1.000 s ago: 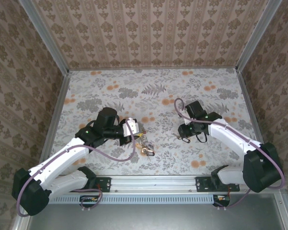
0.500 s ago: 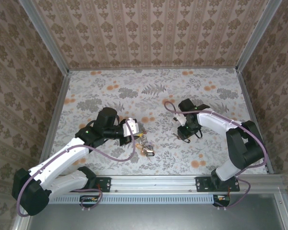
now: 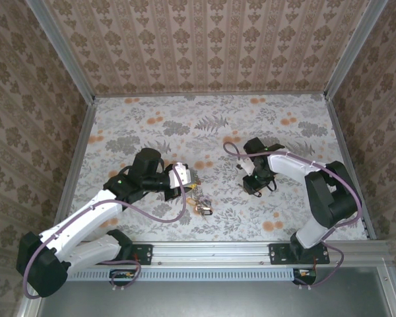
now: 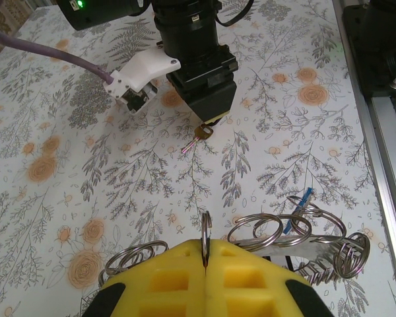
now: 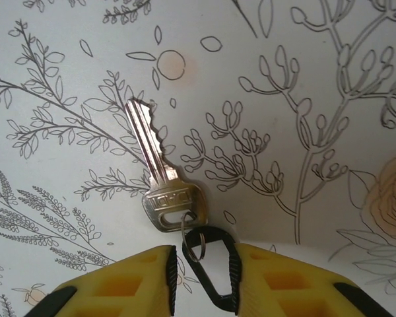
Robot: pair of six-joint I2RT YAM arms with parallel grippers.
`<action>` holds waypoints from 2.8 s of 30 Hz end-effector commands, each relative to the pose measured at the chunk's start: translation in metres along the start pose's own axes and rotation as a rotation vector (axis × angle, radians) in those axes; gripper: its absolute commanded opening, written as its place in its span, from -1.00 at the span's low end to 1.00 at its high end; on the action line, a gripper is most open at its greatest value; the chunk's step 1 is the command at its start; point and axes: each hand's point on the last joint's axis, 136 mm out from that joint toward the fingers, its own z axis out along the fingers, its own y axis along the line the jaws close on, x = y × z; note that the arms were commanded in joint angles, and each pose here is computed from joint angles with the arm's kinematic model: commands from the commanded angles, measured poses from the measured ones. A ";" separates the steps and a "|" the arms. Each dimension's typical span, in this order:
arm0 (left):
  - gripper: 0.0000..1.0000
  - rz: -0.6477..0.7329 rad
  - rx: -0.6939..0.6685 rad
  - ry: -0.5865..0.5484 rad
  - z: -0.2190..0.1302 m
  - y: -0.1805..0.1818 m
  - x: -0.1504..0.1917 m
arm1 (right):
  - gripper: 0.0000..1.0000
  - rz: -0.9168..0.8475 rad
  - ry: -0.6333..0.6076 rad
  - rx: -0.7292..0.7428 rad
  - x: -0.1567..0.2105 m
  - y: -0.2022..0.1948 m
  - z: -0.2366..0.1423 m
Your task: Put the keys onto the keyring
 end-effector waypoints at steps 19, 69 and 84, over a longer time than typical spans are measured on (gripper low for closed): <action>-1.00 0.069 -0.003 -0.059 -0.010 0.000 -0.021 | -1.00 -0.292 -0.451 -0.116 -0.043 0.066 -0.072; -1.00 0.086 -0.065 -0.096 -0.014 0.011 -0.033 | -1.00 -0.460 -0.930 -0.227 -0.097 0.208 -0.200; -1.00 0.084 -0.085 -0.131 -0.018 0.014 -0.040 | -1.00 -0.357 -0.864 -0.181 -0.096 0.184 -0.180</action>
